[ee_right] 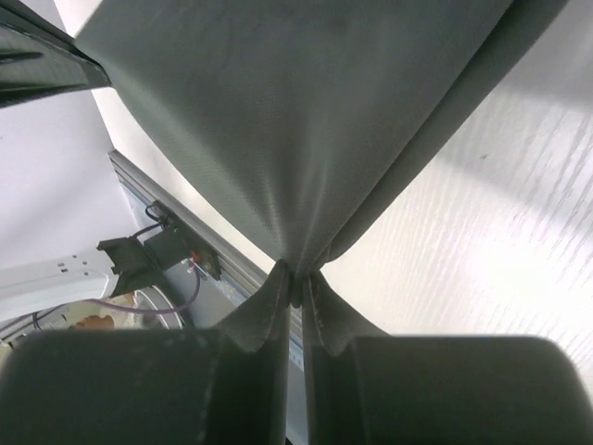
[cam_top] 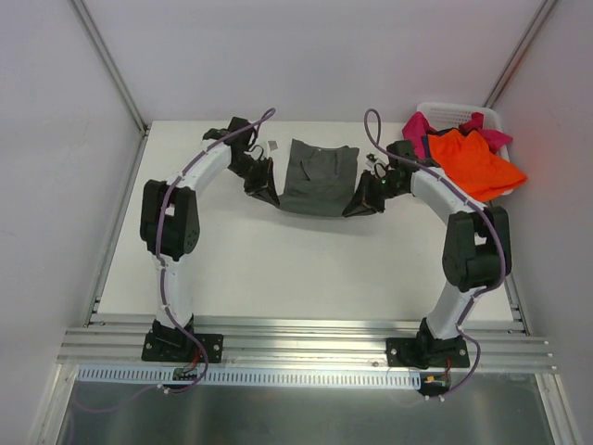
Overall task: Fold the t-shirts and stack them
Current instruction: Grab one side of the 2/3 rectangular tshirt with both arms, then fold the long partially folded tshirt into a neat square
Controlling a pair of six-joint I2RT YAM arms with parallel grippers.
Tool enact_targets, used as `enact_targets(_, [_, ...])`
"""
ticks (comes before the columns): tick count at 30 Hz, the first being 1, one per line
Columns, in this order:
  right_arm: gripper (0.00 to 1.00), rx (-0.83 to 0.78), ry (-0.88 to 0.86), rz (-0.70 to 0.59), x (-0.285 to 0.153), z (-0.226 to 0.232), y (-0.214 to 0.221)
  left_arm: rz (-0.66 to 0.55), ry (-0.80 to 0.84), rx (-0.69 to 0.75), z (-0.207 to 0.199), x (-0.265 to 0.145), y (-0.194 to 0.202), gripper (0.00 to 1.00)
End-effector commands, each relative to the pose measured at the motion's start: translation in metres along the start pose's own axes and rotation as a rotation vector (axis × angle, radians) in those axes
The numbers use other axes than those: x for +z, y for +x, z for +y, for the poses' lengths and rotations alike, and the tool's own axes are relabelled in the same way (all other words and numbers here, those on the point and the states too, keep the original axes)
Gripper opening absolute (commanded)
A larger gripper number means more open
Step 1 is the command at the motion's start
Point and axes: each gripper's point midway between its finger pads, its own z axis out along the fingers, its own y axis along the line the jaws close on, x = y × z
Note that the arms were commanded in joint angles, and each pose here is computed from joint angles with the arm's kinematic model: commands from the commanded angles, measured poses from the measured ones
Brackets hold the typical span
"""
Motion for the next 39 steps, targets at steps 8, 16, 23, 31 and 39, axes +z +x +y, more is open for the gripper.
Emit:
enact_targets(8, [0.07, -0.104, -0.022, -0.017, -0.037, 0.033, 0.022, -0.090, 0.020, 0.172, -0.048, -0.055, 0.014, 0.00])
enact_targets(16, [0.07, -0.133, -0.029, -0.113, -0.047, 0.043, -0.014, -0.115, 0.008, 0.191, -0.049, -0.053, -0.011, 0.00])
enact_targets(23, [0.07, -0.169, -0.025, -0.182, -0.052, 0.046, -0.053, -0.194, -0.032, 0.257, -0.049, -0.052, -0.057, 0.00])
enact_targets(31, [0.06, -0.202, 0.003, -0.235, -0.038, 0.034, -0.097, -0.236, -0.068, 0.285, -0.034, -0.040, -0.092, 0.00])
enact_targets(39, [0.06, -0.249, 0.020, -0.296, -0.030, 0.033, -0.142, -0.338, -0.107, 0.324, -0.022, -0.040, -0.135, 0.00])
